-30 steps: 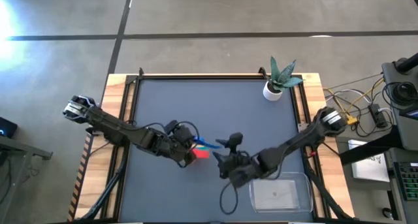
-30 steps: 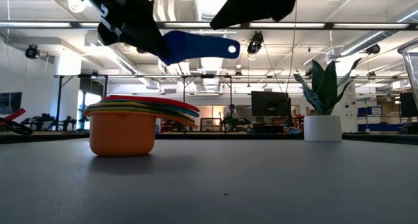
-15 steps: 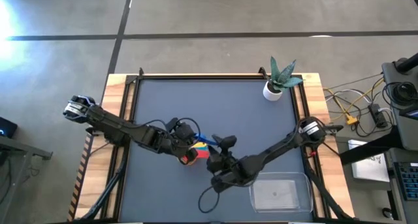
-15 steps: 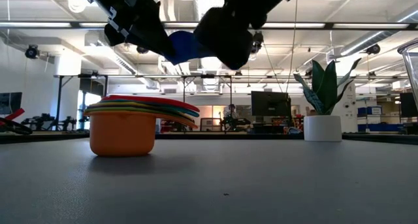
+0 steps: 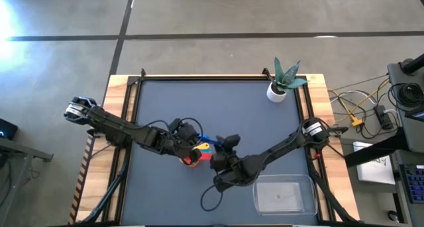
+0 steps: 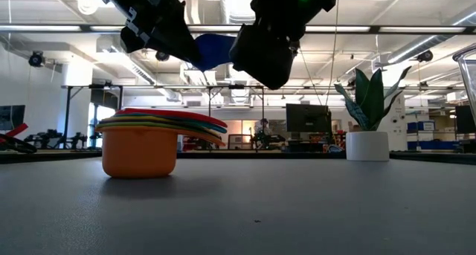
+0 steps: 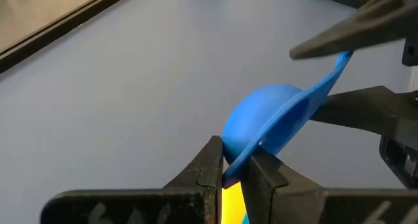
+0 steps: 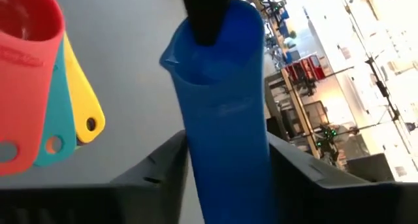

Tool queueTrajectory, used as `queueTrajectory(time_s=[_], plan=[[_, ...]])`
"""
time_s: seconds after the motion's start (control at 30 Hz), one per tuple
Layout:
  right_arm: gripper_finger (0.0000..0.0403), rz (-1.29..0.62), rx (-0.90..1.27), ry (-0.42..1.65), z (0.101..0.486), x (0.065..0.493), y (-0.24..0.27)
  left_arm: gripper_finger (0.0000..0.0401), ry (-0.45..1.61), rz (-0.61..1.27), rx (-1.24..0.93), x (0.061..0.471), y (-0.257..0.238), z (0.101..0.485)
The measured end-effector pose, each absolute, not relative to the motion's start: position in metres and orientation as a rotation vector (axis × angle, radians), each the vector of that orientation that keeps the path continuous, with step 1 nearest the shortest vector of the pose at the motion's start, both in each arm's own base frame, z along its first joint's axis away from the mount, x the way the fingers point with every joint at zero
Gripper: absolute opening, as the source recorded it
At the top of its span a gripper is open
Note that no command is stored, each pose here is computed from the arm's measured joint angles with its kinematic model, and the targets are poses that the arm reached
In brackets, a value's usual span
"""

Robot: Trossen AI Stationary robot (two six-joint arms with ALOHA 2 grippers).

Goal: Nest measuring cups in basket
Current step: Stack the blue measuring cup on top of the red measuring cup

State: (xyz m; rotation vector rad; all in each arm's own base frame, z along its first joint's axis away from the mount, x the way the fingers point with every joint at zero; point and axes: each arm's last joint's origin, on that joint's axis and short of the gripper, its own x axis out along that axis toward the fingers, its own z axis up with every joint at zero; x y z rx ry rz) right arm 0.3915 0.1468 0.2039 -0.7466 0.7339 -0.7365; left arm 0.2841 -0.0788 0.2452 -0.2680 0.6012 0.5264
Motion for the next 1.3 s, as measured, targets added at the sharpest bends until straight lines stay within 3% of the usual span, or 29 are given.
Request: queueTrajectory(time_s=[0.2,0.53,0.77,0.9,1.07,1.3], plan=[[0.0095,-0.707,-0.773,0.76,0.202,0.391,0.147,0.0018,0.607,0.52,-0.25,0.284,-0.079,0.245],[0.0063,-0.706,-0.752,0.751,0.202,0.392,0.148,0.0057,0.635,0.474,-0.25,0.284,-0.081,0.244],[0.0012,-0.631,-0.705,0.782,0.202,0.392,0.148,0.0067,0.638,0.471,-0.228,0.284,-0.081,0.244],[0.0009,-0.578,-0.645,0.79,0.207,0.391,0.149,0.0059,0.641,0.467,-0.203,0.284,-0.081,0.244],[0.0009,-0.559,-0.576,0.778,0.218,0.387,0.147,0.001,0.65,0.451,-0.191,0.284,-0.082,0.244],[0.0018,-0.577,-0.643,0.786,0.231,0.379,0.144,0.0,0.647,0.449,-0.243,0.284,-0.082,0.244]])
